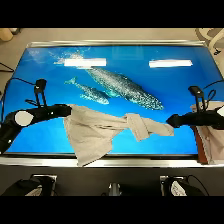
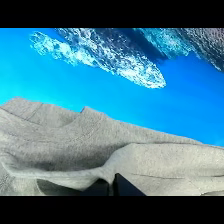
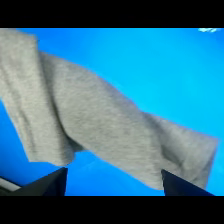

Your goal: Fold the shirts.

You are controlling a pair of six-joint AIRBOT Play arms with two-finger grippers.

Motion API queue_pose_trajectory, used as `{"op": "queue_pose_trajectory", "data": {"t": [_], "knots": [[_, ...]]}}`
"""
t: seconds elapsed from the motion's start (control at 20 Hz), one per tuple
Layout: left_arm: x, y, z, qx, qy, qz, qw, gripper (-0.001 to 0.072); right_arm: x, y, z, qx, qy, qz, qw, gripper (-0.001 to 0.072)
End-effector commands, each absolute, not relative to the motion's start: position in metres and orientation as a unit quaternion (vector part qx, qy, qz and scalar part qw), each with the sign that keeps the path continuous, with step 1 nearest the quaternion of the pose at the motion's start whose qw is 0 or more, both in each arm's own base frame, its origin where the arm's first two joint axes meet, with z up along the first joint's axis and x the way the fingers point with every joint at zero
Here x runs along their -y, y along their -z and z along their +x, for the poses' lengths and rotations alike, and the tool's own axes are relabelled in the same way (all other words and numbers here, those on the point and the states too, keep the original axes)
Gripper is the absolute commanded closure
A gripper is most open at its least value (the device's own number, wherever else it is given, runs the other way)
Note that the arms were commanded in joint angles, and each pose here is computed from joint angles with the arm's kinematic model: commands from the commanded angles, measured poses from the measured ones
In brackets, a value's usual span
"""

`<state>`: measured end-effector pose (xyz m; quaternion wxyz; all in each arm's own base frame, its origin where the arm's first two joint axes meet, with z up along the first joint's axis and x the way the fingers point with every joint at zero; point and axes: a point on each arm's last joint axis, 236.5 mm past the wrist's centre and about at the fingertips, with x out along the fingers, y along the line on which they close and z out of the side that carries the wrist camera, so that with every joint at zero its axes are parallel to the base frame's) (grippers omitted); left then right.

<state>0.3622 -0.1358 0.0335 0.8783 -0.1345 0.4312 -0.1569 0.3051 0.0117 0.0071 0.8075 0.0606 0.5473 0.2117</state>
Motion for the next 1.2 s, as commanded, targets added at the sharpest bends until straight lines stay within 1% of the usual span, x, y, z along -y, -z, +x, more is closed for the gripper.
{"op": "queue_pose_trajectory", "data": {"t": [0.0,0.2,0.35,0.5,0.6,0.65,0.75,0.8,0.9,1.0,1.05,1.1,1.15], "knots": [[0.142,-0.033,0.356,-0.443,0.165,-0.149,0.869,0.0676,-0.043,0.018,0.277,-0.570,-0.248,0.126,0.773,0.0100],[0.146,-0.030,0.348,-0.459,0.172,-0.153,0.858,0.0676,-0.067,0.063,0.253,-0.589,-0.269,0.185,0.739,0.0098],[0.146,-0.030,0.347,-0.460,0.172,-0.153,0.857,0.0676,-0.071,0.075,0.263,-0.581,-0.264,0.202,0.743,0.0098],[0.146,-0.030,0.347,-0.460,0.172,-0.153,0.857,0.0676,-0.090,0.095,0.277,-0.582,-0.262,0.161,0.753,0.0095],[0.146,-0.029,0.347,-0.460,0.172,-0.153,0.857,0.0676,-0.109,0.104,0.283,-0.582,-0.260,0.148,0.756,0.0102],[0.146,-0.029,0.347,-0.460,0.172,-0.153,0.857,0.0676,-0.117,0.104,0.285,-0.579,-0.263,0.148,0.758,0.0157],[0.146,-0.030,0.347,-0.460,0.172,-0.153,0.857,0.0676,-0.126,0.095,0.292,-0.567,-0.269,0.167,0.760,0.0564],[0.146,-0.030,0.348,-0.460,0.172,-0.153,0.858,0.0676,-0.129,0.087,0.296,-0.560,-0.280,0.172,0.761,0.0686],[0.146,-0.042,0.352,-0.447,0.175,-0.153,0.864,0.0677,-0.137,0.055,0.309,-0.532,-0.331,0.138,0.767,0.0691],[0.144,-0.089,0.367,-0.397,0.182,-0.151,0.887,0.0677,-0.135,0.006,0.329,-0.490,-0.366,0.073,0.788,0.0691],[0.139,-0.124,0.376,-0.358,0.183,-0.143,0.904,0.0677,-0.126,-0.028,0.344,-0.460,-0.366,0.018,0.809,0.0691],[0.129,-0.172,0.383,-0.306,0.181,-0.132,0.925,0.0677,-0.112,-0.067,0.360,-0.425,-0.348,-0.034,0.835,0.0691],[0.117,-0.224,0.386,-0.249,0.175,-0.123,0.945,0.0677,-0.094,-0.121,0.376,-0.377,-0.310,-0.089,0.868,0.0691]]}}
